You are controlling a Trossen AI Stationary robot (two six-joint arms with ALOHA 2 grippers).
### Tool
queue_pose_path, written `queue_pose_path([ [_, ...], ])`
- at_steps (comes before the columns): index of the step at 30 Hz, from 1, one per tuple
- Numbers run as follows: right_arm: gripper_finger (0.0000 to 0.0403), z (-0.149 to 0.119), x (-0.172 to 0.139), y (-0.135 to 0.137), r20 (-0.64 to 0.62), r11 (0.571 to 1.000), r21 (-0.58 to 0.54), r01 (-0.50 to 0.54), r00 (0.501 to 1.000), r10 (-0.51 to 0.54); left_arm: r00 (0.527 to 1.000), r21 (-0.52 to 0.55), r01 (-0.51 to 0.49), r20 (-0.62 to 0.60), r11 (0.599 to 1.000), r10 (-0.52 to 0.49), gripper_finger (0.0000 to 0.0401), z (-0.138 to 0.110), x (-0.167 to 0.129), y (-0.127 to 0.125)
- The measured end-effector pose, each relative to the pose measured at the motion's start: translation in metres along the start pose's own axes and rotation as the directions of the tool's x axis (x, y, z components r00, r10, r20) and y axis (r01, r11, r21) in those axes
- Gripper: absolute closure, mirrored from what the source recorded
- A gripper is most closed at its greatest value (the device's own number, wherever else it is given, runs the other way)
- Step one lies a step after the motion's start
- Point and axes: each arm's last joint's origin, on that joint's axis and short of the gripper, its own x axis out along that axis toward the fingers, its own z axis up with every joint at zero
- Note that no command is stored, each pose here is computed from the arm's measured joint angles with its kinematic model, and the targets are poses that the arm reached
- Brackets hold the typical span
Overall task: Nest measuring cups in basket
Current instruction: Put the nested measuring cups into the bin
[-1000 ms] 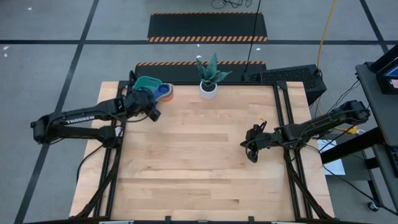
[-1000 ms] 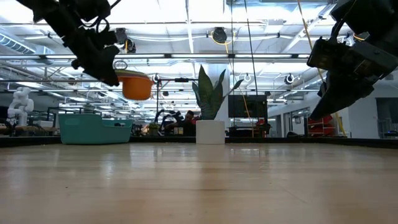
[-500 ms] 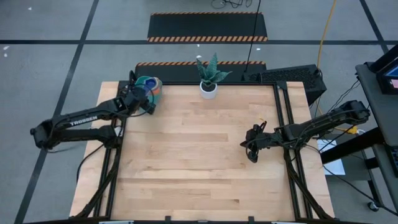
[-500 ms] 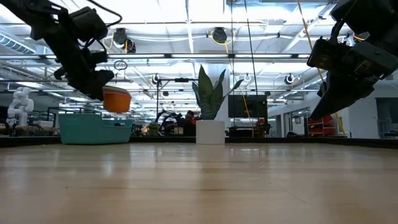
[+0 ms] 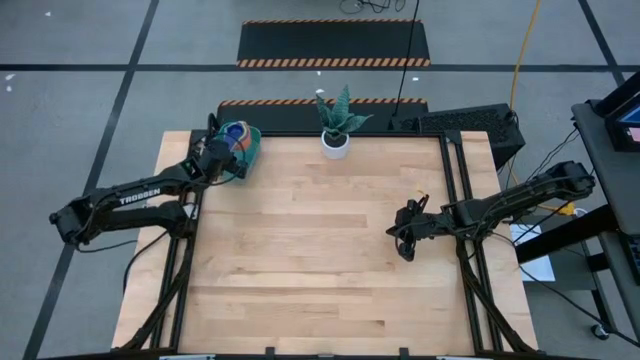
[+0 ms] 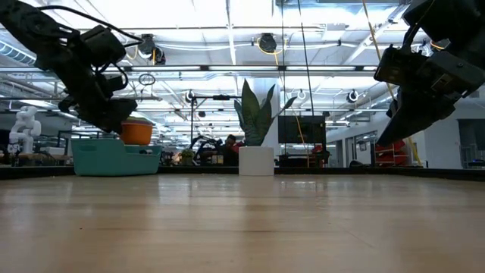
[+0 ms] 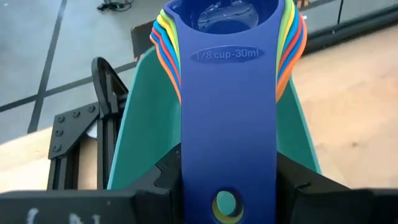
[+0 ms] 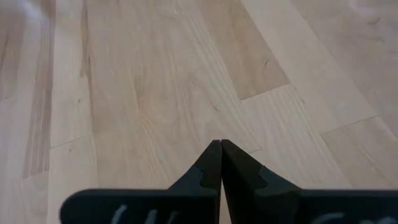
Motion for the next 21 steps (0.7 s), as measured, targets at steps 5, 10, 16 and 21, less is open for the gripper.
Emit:
queue_pose_path([
  [5, 0.0403, 0.002, 0.000, -0.001, 0.022, 1.000, -0.019, 0.016, 1.000, -0.015, 1.000, 0.004, 0.006, -0.001, 1.000, -0.006, 0.0263, 0.004, 0.012, -0.001],
  [10, 0.0403, 0.004, 0.000, 0.000, 0.045, 0.999, -0.031, 0.007, 0.999, -0.006, 0.998, 0.013, -0.003, -0.067, 1.000, 0.004, 0.0263, 0.001, 0.027, -0.001],
  [16, 0.0403, 0.006, 0.000, 0.001, 0.060, 0.999, -0.053, 0.001, 0.998, 0.002, 0.988, 0.028, -0.029, -0.151, 0.999, 0.033, 0.0263, -0.009, 0.040, -0.004],
  [21, 0.0403, 0.006, 0.000, 0.001, 0.060, 0.998, -0.056, 0.001, 0.998, 0.002, 0.984, 0.039, -0.036, -0.175, 0.999, 0.042, 0.0263, -0.012, 0.046, -0.006],
])
